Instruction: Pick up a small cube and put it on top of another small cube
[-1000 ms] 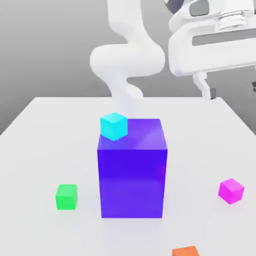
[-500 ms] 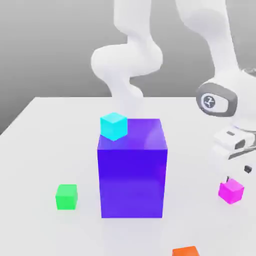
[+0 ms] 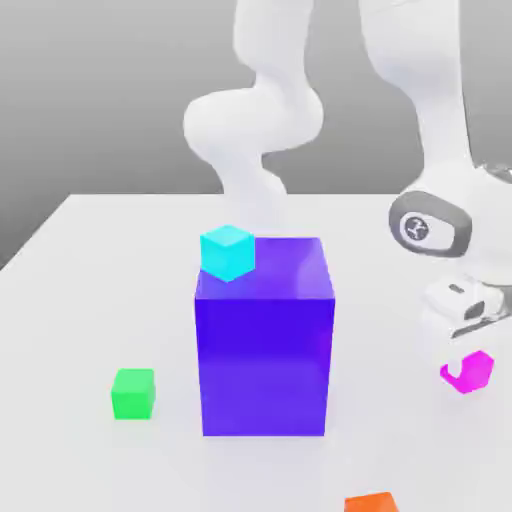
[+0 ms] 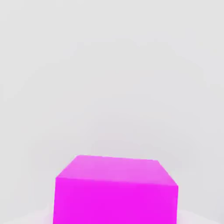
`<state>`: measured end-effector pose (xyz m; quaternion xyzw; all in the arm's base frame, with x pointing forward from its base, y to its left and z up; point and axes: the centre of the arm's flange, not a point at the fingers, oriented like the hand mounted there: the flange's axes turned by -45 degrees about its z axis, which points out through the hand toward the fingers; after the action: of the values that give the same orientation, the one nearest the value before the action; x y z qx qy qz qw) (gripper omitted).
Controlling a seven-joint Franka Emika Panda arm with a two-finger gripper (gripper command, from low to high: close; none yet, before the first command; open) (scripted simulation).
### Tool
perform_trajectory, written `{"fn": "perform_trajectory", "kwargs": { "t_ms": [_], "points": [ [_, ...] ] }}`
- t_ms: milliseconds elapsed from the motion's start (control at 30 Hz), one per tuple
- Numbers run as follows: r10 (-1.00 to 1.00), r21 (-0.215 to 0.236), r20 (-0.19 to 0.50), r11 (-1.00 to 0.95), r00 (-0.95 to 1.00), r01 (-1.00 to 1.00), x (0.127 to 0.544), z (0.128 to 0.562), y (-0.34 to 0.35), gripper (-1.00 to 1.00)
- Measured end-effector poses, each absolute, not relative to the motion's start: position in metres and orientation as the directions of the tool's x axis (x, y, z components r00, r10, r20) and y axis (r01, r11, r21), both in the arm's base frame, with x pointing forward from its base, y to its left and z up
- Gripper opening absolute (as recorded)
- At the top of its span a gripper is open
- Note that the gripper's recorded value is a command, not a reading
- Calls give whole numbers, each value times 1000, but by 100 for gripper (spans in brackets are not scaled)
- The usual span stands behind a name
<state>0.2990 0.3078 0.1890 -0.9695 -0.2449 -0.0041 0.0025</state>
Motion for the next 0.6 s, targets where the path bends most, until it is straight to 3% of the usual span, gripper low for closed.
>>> {"fn": "perform_trajectory", "kwargs": {
  "t_ms": [133,333,600],
  "points": [
    [584,-38,127,-805,802,592,318,234,351,-100],
    [692,45,176,-716,700,697,382,270,289,-100],
    [823,158,159,-566,545,809,438,307,181,-100]
  ]
}}
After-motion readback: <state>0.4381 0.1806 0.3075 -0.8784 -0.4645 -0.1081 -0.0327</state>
